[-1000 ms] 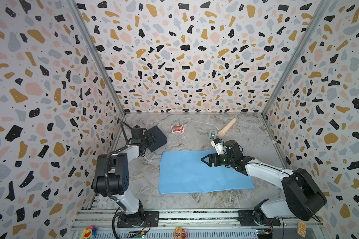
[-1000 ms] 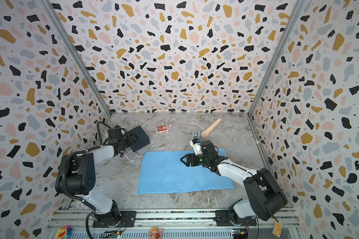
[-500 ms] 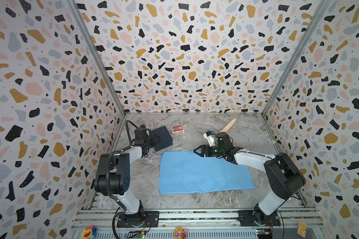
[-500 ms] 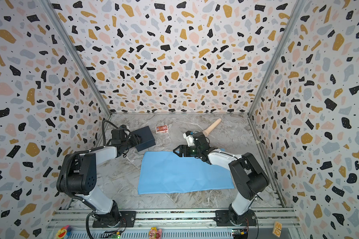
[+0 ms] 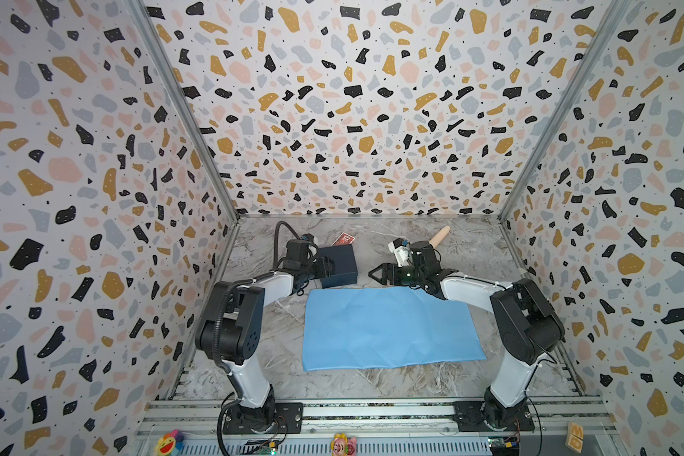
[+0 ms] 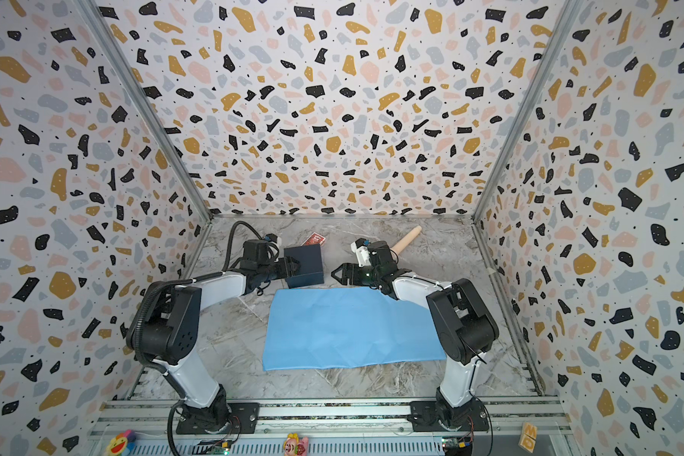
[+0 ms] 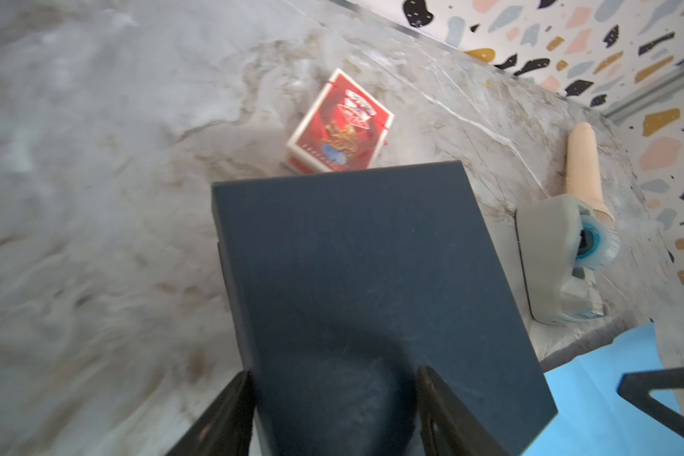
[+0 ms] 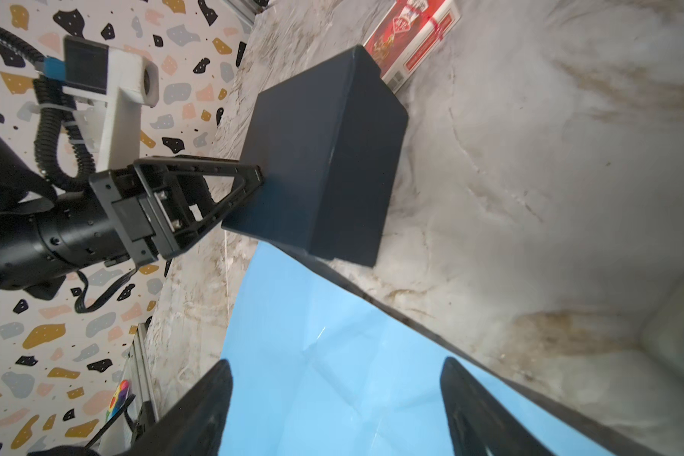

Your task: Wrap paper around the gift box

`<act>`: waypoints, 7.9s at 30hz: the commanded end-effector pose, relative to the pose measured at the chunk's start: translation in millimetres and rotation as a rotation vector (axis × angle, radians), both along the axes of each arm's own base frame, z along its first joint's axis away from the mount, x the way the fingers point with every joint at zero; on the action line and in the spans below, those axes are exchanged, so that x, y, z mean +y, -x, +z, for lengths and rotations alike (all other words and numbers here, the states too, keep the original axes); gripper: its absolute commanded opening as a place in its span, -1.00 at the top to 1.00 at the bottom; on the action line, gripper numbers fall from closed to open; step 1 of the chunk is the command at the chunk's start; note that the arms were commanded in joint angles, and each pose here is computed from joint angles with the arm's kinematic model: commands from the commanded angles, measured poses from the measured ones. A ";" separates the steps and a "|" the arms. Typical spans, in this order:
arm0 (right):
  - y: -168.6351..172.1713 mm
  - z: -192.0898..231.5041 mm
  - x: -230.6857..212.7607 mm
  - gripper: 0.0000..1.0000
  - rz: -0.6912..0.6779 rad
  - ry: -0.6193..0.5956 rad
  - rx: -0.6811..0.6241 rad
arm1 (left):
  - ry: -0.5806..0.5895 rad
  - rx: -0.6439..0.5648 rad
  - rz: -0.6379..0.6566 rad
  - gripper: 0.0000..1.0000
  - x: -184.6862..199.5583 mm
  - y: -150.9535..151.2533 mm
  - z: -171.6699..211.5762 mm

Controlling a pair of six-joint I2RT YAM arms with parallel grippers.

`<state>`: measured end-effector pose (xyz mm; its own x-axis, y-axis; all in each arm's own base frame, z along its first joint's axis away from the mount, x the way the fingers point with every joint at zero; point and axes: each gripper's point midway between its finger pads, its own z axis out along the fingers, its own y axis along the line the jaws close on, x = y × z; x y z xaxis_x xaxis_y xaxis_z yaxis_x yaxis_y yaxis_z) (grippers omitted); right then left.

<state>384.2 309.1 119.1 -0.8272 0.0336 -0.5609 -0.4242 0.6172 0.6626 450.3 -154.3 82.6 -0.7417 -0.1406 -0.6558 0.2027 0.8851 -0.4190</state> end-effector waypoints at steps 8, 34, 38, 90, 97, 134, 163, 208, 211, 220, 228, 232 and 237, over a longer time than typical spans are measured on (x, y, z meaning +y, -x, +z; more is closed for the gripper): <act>-47.2 0.5 22.9 -0.87 0.009 -0.028 -0.039 | 0.006 0.028 0.015 -0.58 -11.0 -18.5 -4.1; -9.5 56.7 55.7 -0.25 0.199 -0.228 0.037 | 0.417 0.025 -0.248 -0.46 -128.8 50.3 67.2; 24.2 59.2 38.9 -0.22 0.197 -0.225 0.078 | 0.438 0.042 -0.303 -0.44 -147.7 78.6 79.5; 94.7 -28.2 -138.5 -0.72 -0.192 0.148 0.168 | 0.306 0.264 -0.292 -0.59 -113.3 212.8 8.2; 85.4 -62.4 -175.0 -0.64 -0.320 0.210 0.248 | 0.301 0.281 -0.127 -0.53 -72.0 197.6 -17.8; 113.5 -69.7 -144.1 -0.36 -0.211 0.255 0.234 | 0.383 0.166 -0.209 -0.62 -85.3 177.9 32.1; 106.3 -78.2 -145.5 -0.33 -0.180 0.288 0.242 | 0.435 0.250 -0.274 -0.55 -114.9 184.8 18.0; 228.2 -93.5 -240.1 -0.99 -0.609 0.490 0.692 | 0.082 -0.021 -0.318 -0.71 -82.3 188.4 72.5; 220.2 -89.8 -231.2 -0.93 -0.587 0.423 0.657 | 0.086 -0.017 -0.321 -0.71 -84.0 187.5 72.3; 185.4 -66.9 -210.9 -0.69 -0.534 0.252 0.430 | 0.089 -0.033 -0.313 -0.70 -85.2 182.9 78.2; 181.8 -66.3 -212.7 -0.52 -0.581 0.190 0.361 | 0.100 -0.031 -0.302 -0.69 -87.3 182.0 80.2; 186.4 -69.3 -219.8 -0.30 -0.642 0.180 0.376 | 0.075 -0.040 -0.322 -0.69 -91.7 188.9 80.3; 187.2 -66.3 -229.2 0.06 -0.704 0.182 0.356 | 0.011 -0.050 -0.315 -0.69 -90.8 198.4 74.0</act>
<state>196.2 89.2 51.1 -0.8107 0.5036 -0.2984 0.2781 0.7799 0.5607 249.2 -246.6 145.2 -0.7523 0.0845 -0.6534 0.4757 0.7558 -0.4500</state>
